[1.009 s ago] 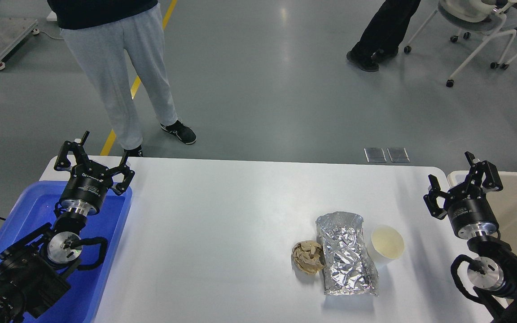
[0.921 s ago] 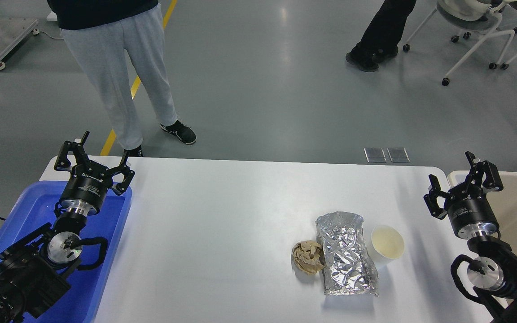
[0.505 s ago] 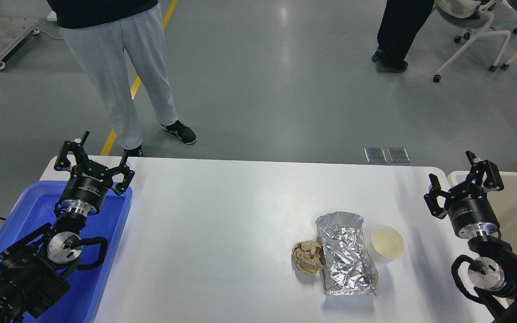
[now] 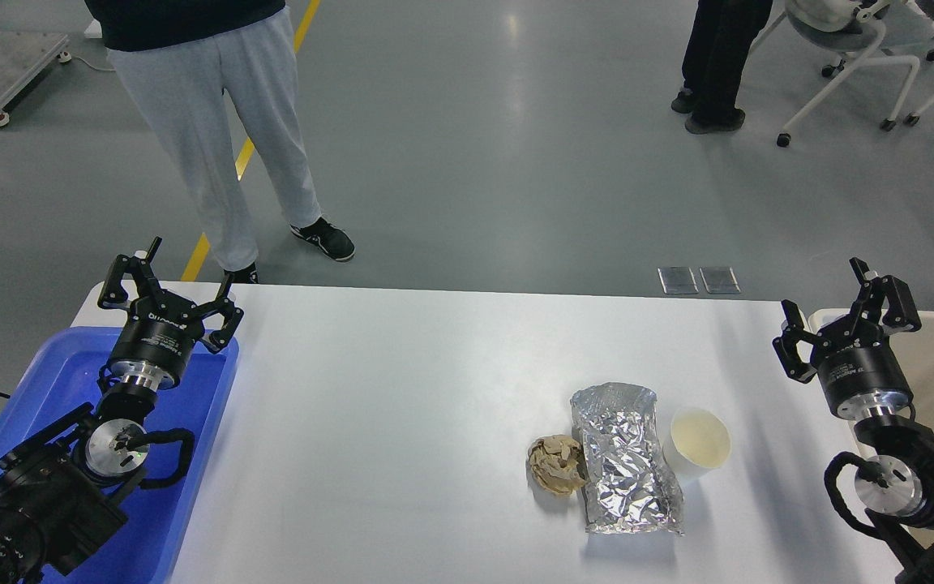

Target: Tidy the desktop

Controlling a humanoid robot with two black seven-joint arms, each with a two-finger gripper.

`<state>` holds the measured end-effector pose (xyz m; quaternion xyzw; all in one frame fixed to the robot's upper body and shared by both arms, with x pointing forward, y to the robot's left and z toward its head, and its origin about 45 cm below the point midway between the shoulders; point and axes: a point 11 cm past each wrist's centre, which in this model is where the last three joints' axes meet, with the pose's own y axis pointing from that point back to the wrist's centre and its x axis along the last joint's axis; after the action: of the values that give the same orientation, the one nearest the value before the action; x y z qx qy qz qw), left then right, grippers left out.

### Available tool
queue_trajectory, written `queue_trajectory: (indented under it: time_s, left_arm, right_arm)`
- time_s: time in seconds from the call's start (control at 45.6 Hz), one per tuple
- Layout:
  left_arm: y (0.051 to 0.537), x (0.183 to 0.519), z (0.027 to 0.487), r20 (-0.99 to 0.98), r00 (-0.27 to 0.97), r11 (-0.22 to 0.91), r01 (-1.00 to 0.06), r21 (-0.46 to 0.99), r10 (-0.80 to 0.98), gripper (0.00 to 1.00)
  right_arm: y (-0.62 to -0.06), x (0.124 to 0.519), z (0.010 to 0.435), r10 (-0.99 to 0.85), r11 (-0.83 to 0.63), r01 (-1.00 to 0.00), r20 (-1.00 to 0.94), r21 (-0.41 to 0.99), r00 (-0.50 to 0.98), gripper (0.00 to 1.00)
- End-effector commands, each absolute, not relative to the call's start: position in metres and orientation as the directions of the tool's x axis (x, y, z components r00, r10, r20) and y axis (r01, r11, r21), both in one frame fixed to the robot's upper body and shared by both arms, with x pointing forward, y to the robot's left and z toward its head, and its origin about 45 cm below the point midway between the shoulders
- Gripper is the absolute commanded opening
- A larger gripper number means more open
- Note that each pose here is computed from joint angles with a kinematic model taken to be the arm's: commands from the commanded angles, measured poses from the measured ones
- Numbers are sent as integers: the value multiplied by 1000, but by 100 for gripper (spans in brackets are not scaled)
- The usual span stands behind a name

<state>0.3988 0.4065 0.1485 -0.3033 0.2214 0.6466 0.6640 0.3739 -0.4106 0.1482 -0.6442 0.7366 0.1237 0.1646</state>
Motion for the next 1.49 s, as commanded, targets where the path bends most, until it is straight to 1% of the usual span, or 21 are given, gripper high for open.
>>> queue_trajectory:
  time_s: [0.0,0.088,0.132,0.197,0.285,0.395,0.548,0.702,0.768,0.899,0.965,1.119,1.229,1.316,1.404,1.47]
  left_arm:
    - [406,399,148,-689,63,-24,-993,-116,722,100]
    - [405,399,148,-691,65,-22,-993,-116,720,100]
    - [405,399,148,-691,65,-21,-993,-115,720,100]
    - [405,399,148,-691,65,-22,-993,-117,720,100]
    - [405,399,148,-691,65,-22,-993,-117,720,100]
    - [405,399,148,-691,65,-22,-993,-117,720,100]
    - [405,399,148,-691,65,-22,-993,-117,720,100]
    - [405,399,148,-691,65,-22,-993,-117,720,100]
    - [405,399,148,-691,65,-22,-993,-117,720,100]
    - [405,400,148,-691,66,-22,-993,-118,720,100]
    - [405,399,148,-691,65,-21,-993,-115,720,100]
    - [405,399,148,-691,65,-21,-993,-115,720,100]
    - [405,399,148,-691,65,-22,-993,-116,720,100]
    - [405,399,148,-691,65,-22,-993,-117,720,100]
    - [405,399,148,-691,65,-22,-993,-117,720,100]
    - [405,399,148,-691,65,-22,-993,-116,720,100]
  right_arm:
    - [-409,383,153,-916,142,-990,-382,-22,-123,99]
    - [-409,384,152,-918,169,-986,-362,17,-163,99]
    - [-406,383,147,-919,152,-985,-354,83,-172,99]
    - [-403,382,145,-923,129,-984,-348,126,-166,99]
    - [-392,380,147,-939,72,-989,-325,132,-112,99]
    - [-397,378,154,-961,49,-990,-265,134,-84,99]
    - [-408,373,160,-991,5,-974,-131,225,-35,99]
    - [-416,380,187,-998,-1,-977,-68,212,-13,99]
    - [-412,380,198,-998,-37,-978,-48,204,27,99]
    - [-405,375,209,-995,-99,-964,5,249,104,99]
    - [-404,367,216,-984,-136,-955,77,265,161,99]
    - [-387,345,225,-856,-267,-911,357,315,375,99]
    - [-378,340,223,-710,-319,-882,529,346,464,99]
    - [-383,331,214,-612,-324,-853,596,410,519,99]
    - [-383,324,203,-545,-328,-808,601,489,585,99]
    - [-379,324,202,-512,-344,-784,597,517,618,99]
